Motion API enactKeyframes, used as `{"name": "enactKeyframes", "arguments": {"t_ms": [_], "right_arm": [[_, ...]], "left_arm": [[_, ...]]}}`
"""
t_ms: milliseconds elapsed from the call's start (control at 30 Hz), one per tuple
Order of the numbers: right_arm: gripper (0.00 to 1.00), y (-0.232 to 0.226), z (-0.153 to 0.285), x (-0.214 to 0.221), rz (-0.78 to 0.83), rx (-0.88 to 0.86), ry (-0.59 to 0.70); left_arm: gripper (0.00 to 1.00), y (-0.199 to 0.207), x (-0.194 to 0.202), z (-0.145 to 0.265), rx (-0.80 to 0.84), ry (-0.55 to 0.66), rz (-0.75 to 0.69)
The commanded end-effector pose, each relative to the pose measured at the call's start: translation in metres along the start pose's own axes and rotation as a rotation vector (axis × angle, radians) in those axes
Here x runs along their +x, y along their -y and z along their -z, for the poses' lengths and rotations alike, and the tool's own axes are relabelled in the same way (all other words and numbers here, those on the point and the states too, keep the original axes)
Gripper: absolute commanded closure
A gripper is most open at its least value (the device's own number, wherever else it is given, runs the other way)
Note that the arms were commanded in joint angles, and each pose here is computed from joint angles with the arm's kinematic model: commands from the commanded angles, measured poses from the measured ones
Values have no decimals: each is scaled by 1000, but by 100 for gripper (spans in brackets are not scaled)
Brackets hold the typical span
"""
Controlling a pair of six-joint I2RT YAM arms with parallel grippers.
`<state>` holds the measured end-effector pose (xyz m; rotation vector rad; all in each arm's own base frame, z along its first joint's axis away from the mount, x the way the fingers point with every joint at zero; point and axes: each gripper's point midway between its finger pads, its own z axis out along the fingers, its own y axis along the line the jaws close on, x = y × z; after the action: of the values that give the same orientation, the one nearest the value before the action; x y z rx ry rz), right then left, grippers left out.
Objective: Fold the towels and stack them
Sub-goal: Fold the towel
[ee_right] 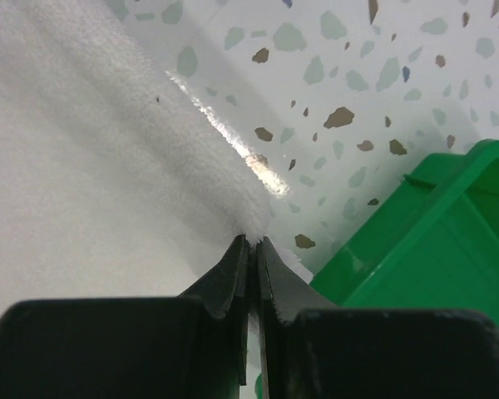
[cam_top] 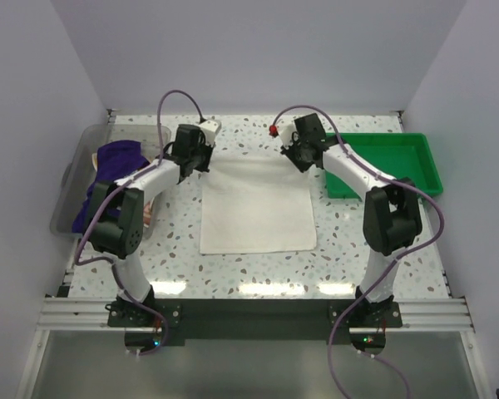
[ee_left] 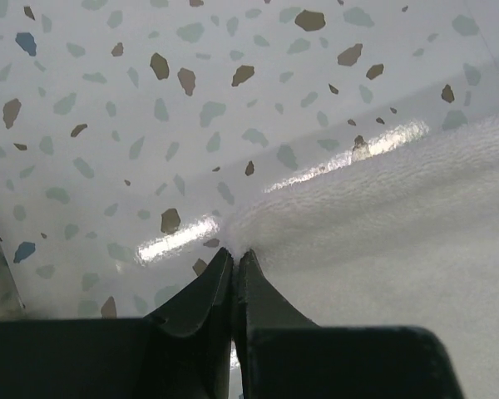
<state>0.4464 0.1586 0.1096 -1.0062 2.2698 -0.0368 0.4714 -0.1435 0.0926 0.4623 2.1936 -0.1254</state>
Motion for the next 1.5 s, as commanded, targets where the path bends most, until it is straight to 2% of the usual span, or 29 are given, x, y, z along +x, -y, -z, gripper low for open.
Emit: {"name": "enactKeyframes", "arguments": {"t_ms": [0,200,633,933,1467], "right_arm": [[100,49,18,-23,12,116,65],[100,52,23,-24,19,118,50],[100,-16,51,41,-207,-40,-74],[100,-32,73,70,-303,-37,-157],[100,-47,95,87,-387,-41,-185]], "left_arm": [[100,-32,-57,2,-78,155,-22],[100,-28,-59,7,-47,156,-64],[100,-8,15,42,-9,-61,78],[100,-1,52,67,-21,-143,121],[98,2,57,85,-47,-162,104]]}}
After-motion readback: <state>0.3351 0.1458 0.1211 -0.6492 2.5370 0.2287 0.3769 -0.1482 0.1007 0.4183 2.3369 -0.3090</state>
